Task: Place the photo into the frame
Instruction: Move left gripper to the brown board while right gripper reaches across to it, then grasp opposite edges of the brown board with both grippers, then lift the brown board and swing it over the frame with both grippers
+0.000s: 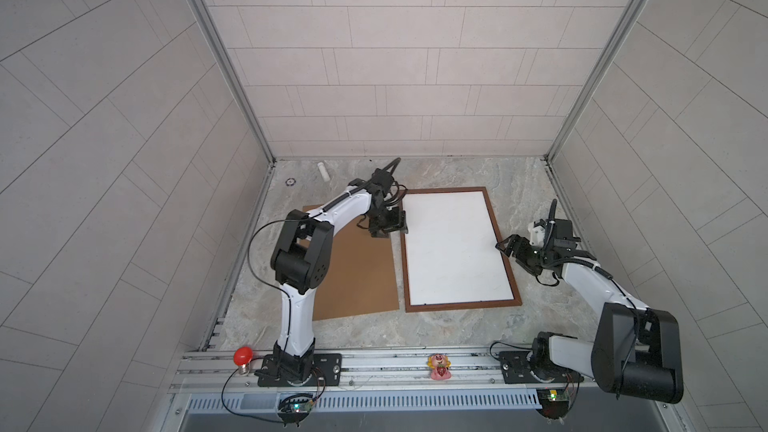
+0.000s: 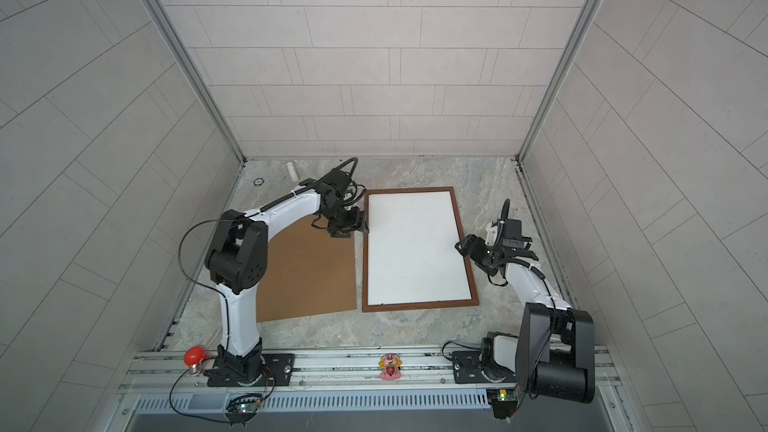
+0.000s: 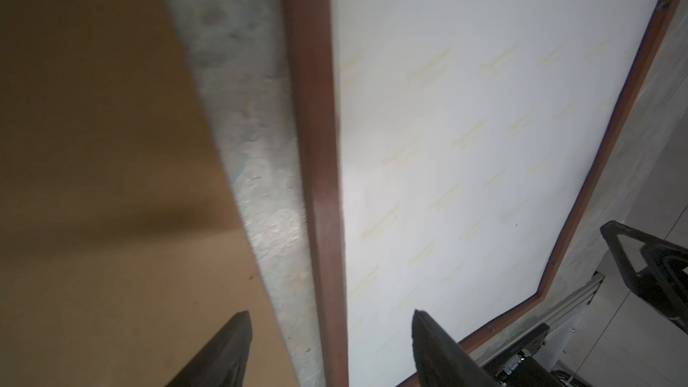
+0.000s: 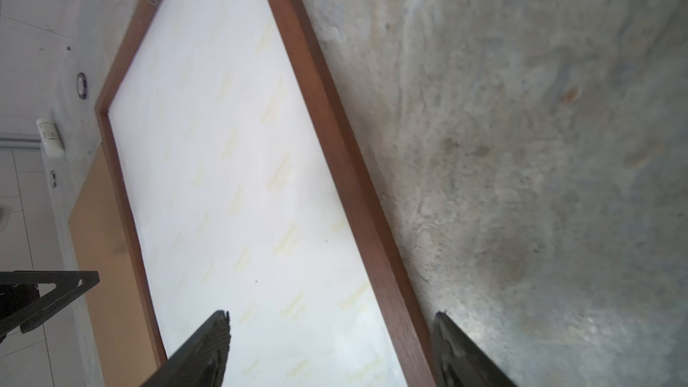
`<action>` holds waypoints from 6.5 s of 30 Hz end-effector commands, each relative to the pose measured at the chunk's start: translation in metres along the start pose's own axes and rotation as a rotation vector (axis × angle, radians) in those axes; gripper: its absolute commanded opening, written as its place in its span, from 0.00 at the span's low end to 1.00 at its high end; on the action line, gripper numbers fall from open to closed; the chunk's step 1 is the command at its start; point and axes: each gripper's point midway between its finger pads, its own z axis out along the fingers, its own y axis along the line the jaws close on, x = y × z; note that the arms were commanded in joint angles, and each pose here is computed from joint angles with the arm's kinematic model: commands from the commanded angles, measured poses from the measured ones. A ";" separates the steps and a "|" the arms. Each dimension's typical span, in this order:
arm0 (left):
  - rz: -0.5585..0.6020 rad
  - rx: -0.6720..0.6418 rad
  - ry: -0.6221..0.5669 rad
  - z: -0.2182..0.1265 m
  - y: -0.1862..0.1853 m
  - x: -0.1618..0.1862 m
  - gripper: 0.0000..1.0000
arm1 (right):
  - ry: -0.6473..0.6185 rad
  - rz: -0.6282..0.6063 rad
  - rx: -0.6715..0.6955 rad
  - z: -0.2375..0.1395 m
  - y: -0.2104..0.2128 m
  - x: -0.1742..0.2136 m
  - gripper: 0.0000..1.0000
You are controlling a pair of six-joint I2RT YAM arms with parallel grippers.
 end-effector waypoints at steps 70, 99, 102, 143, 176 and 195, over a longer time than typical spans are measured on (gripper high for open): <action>-0.734 -0.255 -0.357 -0.085 0.279 0.036 0.86 | 0.323 -0.620 -0.014 0.176 0.283 0.183 0.88; -0.832 -0.061 -0.277 -0.051 0.257 0.054 0.85 | 0.545 -0.358 -0.389 0.153 0.359 0.200 0.85; -0.821 -0.071 -0.282 -0.054 0.256 0.057 0.85 | 0.566 -0.352 -0.469 0.135 0.379 0.197 0.84; -0.749 0.103 -0.231 -0.029 0.177 0.100 0.83 | 0.510 -0.180 -0.560 0.072 0.320 0.164 0.81; -0.511 0.140 -0.154 -0.053 0.151 0.076 0.83 | 0.509 -0.267 -0.669 0.049 0.308 0.134 0.11; -0.510 0.195 -0.138 -0.048 0.148 0.080 0.84 | 0.542 -0.232 -0.709 0.063 0.319 0.154 0.12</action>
